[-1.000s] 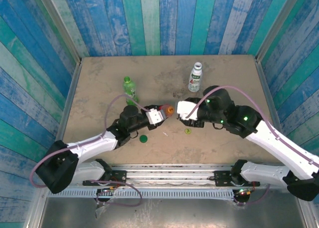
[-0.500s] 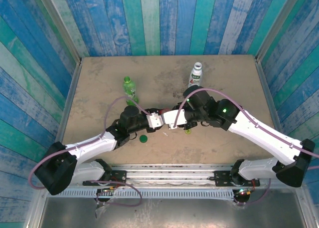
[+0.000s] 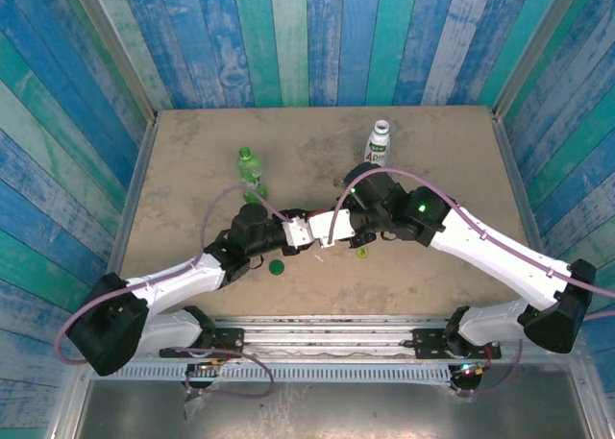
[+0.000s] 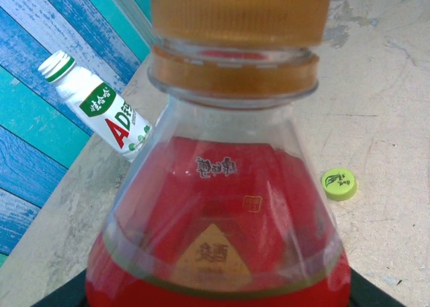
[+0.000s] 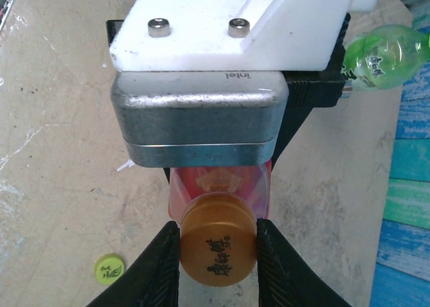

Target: Screw on the bottle caps

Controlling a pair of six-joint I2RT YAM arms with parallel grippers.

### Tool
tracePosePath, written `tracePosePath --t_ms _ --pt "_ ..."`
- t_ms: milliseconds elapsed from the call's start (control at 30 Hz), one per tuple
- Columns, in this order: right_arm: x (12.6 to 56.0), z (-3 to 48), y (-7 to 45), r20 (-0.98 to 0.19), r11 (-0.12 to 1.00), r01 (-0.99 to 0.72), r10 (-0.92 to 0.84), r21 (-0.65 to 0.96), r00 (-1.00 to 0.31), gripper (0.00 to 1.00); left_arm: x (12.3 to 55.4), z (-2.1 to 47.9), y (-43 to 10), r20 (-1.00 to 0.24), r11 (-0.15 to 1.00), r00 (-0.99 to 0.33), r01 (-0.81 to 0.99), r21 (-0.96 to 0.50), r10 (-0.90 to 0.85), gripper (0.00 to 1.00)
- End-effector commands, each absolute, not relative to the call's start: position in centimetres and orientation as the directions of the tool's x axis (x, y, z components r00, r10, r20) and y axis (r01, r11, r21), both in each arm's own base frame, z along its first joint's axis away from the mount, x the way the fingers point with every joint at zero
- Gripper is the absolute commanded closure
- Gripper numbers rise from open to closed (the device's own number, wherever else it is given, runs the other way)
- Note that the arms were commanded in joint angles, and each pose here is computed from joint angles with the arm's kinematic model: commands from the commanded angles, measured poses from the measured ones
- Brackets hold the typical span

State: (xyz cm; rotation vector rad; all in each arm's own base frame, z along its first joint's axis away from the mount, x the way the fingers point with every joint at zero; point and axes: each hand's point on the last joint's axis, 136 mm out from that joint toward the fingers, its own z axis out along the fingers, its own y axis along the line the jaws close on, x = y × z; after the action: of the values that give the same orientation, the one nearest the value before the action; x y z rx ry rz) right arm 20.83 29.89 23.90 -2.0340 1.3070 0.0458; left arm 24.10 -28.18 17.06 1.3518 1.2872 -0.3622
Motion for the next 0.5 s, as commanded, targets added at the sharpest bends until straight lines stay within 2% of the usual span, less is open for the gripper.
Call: tracePosePath --t_ms 0,167,467 --pt "21.25 23.78 29.52 -0.353 -0.237 -0.807 -0.807 -0.54 0.473 0.76 23.4 18.55 -28.29 -0.82 0.274 0.387 0.808 0.522 0.421 0.47" --pt "21.45 23.45 29.4 -0.34 -0.239 -0.807 -0.815 -0.54 0.469 0.65 23.36 18.73 -28.23 -0.821 0.278 0.389 0.805 0.524 0.418 0.47" --pt "21.68 23.52 29.26 -0.332 -0.237 -0.803 -0.819 -0.546 0.467 0.68 23.31 19.03 -28.26 -0.824 0.281 0.393 0.805 0.523 0.409 0.47"
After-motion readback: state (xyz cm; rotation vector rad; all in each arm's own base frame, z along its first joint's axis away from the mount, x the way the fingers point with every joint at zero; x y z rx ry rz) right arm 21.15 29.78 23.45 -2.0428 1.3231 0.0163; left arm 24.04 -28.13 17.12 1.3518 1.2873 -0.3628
